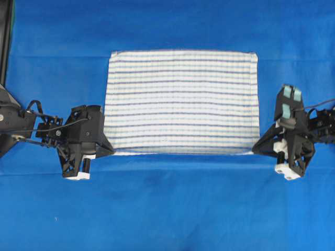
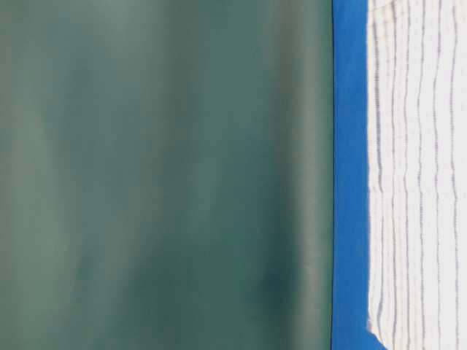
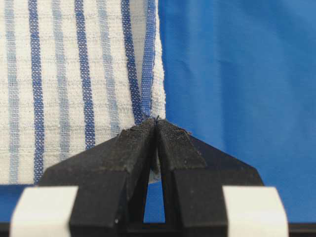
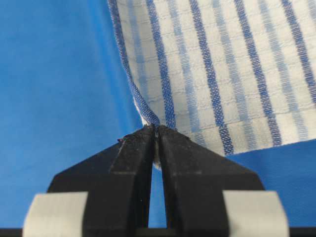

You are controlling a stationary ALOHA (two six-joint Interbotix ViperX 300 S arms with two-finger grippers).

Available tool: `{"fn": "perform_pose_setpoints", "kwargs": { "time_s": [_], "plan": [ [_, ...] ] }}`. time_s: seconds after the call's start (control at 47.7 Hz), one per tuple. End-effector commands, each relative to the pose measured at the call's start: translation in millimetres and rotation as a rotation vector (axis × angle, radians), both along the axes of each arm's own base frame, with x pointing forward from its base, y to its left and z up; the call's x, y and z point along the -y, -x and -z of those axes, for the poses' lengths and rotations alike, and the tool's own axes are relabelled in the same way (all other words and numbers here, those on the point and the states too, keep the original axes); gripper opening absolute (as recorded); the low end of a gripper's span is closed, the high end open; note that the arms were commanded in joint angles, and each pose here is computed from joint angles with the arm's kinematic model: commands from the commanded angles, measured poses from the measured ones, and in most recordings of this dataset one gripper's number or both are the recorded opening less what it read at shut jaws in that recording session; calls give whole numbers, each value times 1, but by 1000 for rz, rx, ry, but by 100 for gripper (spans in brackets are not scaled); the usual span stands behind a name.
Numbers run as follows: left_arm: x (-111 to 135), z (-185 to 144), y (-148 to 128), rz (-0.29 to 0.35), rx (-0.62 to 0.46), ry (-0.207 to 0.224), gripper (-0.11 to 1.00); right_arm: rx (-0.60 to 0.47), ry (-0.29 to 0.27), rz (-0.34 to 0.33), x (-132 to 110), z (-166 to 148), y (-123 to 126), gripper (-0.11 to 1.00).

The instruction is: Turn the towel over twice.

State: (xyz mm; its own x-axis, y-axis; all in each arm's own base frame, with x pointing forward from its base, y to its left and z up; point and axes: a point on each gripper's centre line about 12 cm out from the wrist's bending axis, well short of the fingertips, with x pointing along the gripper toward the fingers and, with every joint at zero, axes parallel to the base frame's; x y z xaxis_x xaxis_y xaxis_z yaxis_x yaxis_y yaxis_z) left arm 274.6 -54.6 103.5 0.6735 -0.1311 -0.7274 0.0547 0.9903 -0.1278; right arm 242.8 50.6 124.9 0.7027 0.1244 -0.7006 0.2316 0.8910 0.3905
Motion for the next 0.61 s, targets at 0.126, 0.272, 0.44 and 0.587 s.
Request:
{"fn": "perform_pose_setpoints", "kwargs": {
  "time_s": [0.126,0.272,0.44,0.587],
  "plan": [
    [10,-4,-1,30,19,8,2,21,-6,-17,-8,-5,-6,6],
    [14,-4,0,44,19,8,2,15,-6,-21,-8,-4,-6,6],
    [15,-6,-2,47,29,9,2,20,-3,-22,-8,-5,-6,5],
    [13,-5,-1,39,32,10,3,38,-3,-20,-8,-8,-9,6]
  ]
}}
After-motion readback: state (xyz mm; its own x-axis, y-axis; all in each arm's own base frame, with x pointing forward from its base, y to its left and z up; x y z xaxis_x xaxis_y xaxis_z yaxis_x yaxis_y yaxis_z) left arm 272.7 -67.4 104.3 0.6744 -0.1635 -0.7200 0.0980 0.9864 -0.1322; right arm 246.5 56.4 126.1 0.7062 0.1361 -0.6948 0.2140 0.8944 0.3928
